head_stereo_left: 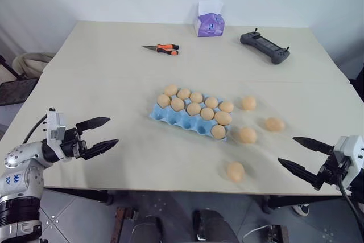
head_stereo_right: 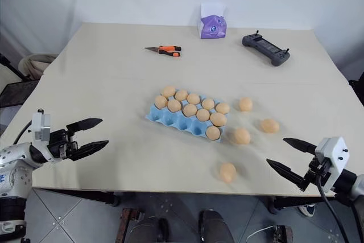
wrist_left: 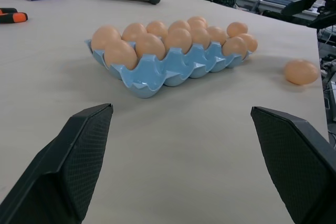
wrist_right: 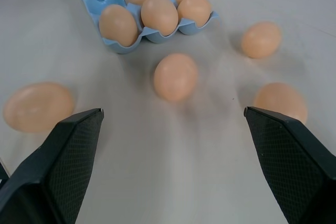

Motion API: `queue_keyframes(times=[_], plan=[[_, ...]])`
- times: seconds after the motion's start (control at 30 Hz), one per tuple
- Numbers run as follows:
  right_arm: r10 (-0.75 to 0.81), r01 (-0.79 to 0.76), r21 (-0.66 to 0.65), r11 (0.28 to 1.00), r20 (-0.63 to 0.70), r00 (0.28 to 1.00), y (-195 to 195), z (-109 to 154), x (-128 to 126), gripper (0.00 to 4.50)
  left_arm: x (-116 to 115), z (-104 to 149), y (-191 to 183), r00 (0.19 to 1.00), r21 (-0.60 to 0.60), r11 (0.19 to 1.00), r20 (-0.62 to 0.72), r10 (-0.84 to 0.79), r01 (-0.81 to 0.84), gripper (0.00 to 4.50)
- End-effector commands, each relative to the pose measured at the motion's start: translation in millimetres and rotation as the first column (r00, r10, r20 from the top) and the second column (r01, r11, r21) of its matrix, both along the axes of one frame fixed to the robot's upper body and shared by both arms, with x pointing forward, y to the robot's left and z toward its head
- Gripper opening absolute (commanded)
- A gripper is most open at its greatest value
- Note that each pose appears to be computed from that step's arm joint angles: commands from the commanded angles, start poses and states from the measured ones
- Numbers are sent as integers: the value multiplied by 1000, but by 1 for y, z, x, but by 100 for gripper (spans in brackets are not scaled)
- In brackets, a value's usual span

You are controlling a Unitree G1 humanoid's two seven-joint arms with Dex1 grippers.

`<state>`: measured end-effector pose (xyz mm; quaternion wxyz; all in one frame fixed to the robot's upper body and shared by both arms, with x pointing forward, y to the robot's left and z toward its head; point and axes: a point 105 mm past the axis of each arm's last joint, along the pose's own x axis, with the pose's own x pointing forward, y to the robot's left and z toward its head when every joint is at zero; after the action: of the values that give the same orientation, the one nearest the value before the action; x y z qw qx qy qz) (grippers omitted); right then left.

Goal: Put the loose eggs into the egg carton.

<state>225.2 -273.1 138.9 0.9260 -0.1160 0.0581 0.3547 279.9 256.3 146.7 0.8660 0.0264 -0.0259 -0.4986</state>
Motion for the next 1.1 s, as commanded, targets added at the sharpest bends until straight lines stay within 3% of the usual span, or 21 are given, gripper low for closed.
queue_keyframes(times=[0.03,0.13,0.3,0.63,0.87,1.1], plan=[[-3,4,-18,1000,43,999,-1,13,0,450,2,7,1,999,15,1000,32,-5,4,448],[-16,17,-14,1000,49,999,-2,14,1,450,6,6,2,999,25,999,39,31,-32,448],[-29,30,-8,1000,51,998,-3,14,2,450,-2,11,-2,998,-52,997,-23,-51,50,448],[-57,56,18,998,62,996,-2,20,5,450,-7,6,-2,998,14,998,-22,-58,58,448],[8,-10,62,998,28,1000,34,28,-5,450,-5,8,-2,996,17,997,37,-78,78,448],[33,-31,27,999,-100,994,67,17,-10,450,-1,5,-2,992,32,993,51,-114,113,448]])
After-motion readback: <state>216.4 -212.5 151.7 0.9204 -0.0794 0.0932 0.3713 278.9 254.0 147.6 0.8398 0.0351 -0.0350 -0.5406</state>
